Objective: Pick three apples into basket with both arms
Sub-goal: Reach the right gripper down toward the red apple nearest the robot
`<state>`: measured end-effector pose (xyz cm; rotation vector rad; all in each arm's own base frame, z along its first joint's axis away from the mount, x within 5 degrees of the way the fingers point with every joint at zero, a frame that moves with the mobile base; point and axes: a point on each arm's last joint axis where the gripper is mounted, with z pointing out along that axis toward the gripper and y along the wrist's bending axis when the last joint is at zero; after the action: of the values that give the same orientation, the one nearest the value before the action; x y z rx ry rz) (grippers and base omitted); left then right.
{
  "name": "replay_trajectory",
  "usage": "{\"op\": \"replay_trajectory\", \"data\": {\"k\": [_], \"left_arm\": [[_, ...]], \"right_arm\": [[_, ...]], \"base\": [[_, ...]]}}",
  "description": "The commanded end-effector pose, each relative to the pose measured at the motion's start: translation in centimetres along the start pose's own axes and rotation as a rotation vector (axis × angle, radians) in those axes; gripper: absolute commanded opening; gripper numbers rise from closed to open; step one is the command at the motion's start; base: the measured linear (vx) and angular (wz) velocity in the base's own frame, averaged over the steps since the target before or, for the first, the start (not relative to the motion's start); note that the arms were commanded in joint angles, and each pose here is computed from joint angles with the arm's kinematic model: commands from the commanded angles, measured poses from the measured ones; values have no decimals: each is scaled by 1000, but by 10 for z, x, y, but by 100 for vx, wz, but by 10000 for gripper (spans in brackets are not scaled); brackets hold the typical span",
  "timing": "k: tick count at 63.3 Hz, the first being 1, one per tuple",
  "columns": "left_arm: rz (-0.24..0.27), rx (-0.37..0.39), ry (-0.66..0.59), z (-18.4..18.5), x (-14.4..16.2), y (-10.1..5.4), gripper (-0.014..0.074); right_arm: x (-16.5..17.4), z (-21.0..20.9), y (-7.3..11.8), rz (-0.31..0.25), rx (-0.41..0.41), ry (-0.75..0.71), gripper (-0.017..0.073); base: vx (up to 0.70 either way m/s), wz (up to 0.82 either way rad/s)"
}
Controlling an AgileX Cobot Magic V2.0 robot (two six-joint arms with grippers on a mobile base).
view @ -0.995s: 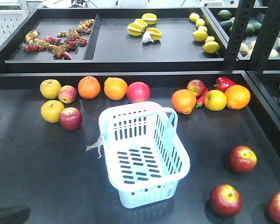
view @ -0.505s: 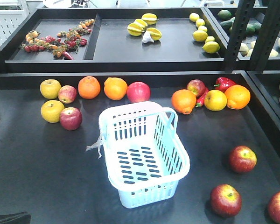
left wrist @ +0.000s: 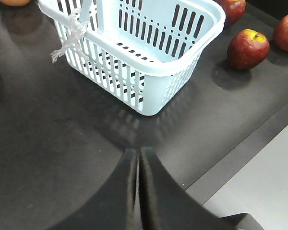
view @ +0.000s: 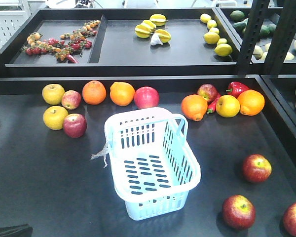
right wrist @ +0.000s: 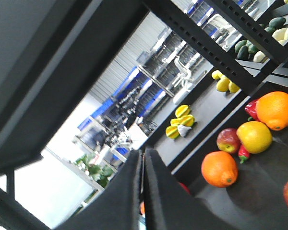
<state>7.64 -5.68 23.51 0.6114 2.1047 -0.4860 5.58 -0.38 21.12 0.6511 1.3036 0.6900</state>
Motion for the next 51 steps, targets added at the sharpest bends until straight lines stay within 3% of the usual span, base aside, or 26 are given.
{"op": "replay_trajectory", "data": {"k": [1, 3, 10, 22, 31, 39, 51], "left_arm": [[-28, -12, -79, -3, -13, 1, -8], [-28, -12, -79, -3, -13, 1, -8], [-28, -14, -82, -3, -13, 1, -8], [-29, -16, -86, -3, -13, 1, -8], [-29, -16, -86, -3, -13, 1, -8], [-29, -16, -86, -3, -13, 1, -8], [-29, -16, -86, -3, -13, 1, -8]], "right_arm": [[-14, -2, 13, -54, -60, -87, -5], [-18, -2, 20, -88, -72, -86, -5], [-38, -4, 52, -285, -91, -37, -5], [-60, 10, 93, -565, 26, 289, -5], [-71, 32, 117, -737, 29, 515, 19], [-69, 53, 126, -794, -9, 666, 153], [-60, 82, 119, -810, -12, 717, 557]], "base": [[0, 0], [0, 0], [0, 0], [0, 0], [0, 0], [0, 0], [0, 0]]}}
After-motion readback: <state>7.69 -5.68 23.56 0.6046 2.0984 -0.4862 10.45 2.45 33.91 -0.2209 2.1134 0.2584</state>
